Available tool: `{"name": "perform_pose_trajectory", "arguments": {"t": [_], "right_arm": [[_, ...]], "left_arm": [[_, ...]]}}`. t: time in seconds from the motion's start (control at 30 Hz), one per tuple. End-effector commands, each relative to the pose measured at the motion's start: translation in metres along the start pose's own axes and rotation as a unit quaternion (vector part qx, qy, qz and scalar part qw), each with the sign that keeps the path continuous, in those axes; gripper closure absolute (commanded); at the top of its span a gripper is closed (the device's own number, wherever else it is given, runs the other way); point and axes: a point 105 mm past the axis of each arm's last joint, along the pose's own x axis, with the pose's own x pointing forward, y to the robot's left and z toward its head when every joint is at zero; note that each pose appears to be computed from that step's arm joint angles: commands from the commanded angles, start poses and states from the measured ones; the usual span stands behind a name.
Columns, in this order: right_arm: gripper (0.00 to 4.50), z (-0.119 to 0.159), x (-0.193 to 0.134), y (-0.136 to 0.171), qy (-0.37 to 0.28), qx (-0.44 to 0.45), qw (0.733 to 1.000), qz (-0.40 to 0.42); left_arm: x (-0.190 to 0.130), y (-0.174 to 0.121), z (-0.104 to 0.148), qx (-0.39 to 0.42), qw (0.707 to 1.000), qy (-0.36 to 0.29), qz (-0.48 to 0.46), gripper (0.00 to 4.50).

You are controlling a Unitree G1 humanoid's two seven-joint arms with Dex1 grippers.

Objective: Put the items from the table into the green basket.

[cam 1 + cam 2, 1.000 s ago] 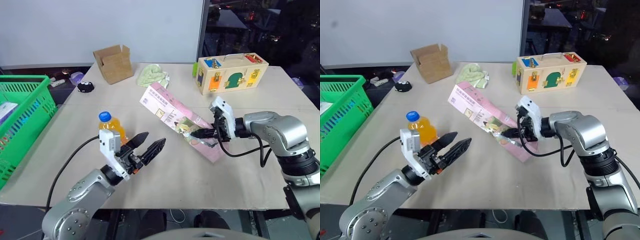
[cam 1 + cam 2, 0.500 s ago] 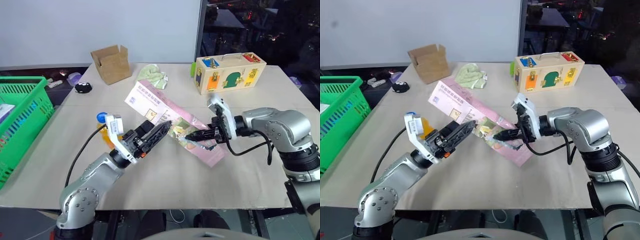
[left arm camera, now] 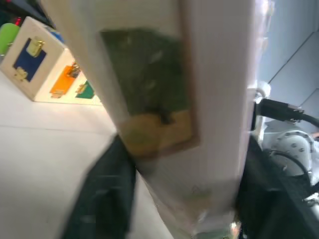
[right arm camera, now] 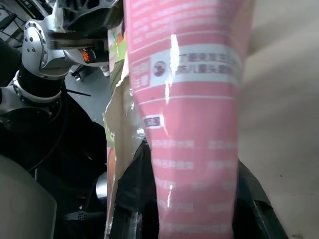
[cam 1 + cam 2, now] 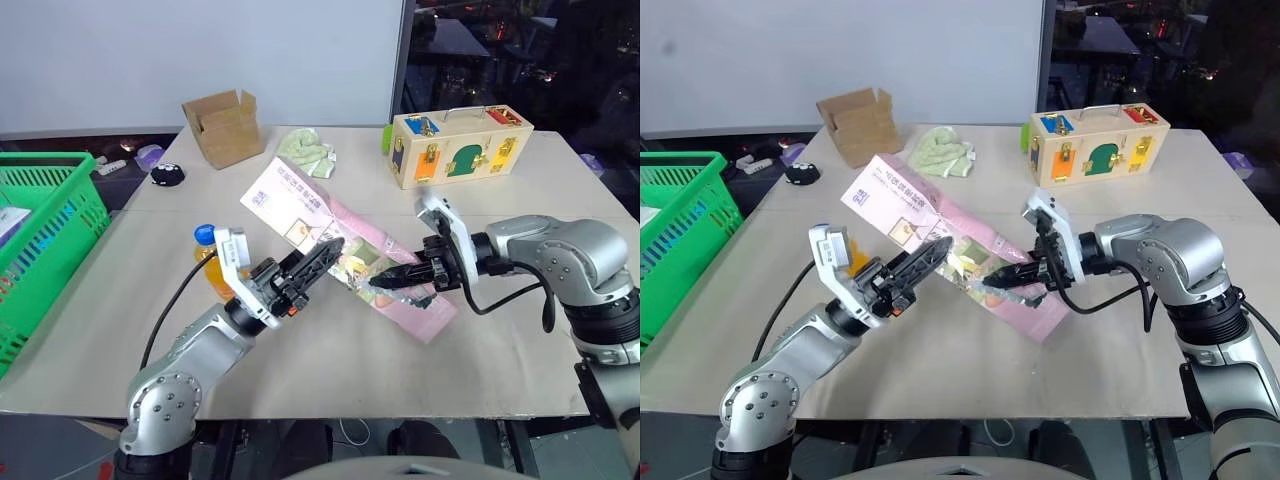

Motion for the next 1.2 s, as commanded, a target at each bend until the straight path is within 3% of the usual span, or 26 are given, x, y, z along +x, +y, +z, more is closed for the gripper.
{"name": "perform_pose_trajectory", "arguments": {"t": [0.03, 0.1, 0.33, 0.53, 0.67, 0.8, 0.93, 1.1, 1.2], "right_arm": [[1.84, 0.018, 0.001, 0.017, -0.023, -0.048, 0.998, 0.039], [0.97, 0.018, -0.002, 0.018, -0.025, -0.047, 0.998, 0.039], [0.97, 0.030, -0.016, 0.015, -0.066, -0.037, 0.997, 0.029], [0.97, 0.056, -0.046, 0.025, -0.156, 0.000, 0.986, 0.061], [0.97, 0.054, -0.045, 0.020, -0.158, 0.006, 0.987, 0.041], [0.97, 0.052, -0.043, 0.014, -0.163, 0.002, 0.986, 0.020], [0.97, 0.045, -0.038, 0.008, -0.161, -0.038, 0.986, -0.012], [0.97, 0.052, -0.028, 0.016, -0.201, -0.160, 0.966, -0.021], [0.97, 0.059, -0.011, 0.016, -0.202, -0.240, 0.948, -0.047]], "left_arm": [[0.004, -0.009, 0.003, 0.009, 1.000, -0.006, -0.012, 2.85], [0.004, -0.009, 0.006, 0.014, 1.000, -0.011, -0.009, 2.85], [0.001, -0.010, 0.022, 0.031, 0.999, -0.030, 0.000, 2.85], [-0.010, -0.009, 0.062, 0.047, 0.995, -0.089, 0.027, 2.85], [-0.016, -0.010, 0.069, 0.064, 0.994, -0.082, 0.040, 2.85], [-0.023, -0.012, 0.096, 0.087, 0.986, -0.123, 0.065, 2.85], [-0.056, -0.005, 0.156, 0.108, 0.958, -0.230, 0.135, 2.85], [-0.091, 0.003, 0.194, 0.169, 0.916, -0.281, 0.230, 2.85], [-0.116, 0.007, 0.221, 0.220, 0.873, -0.315, 0.301, 2.85]]}}
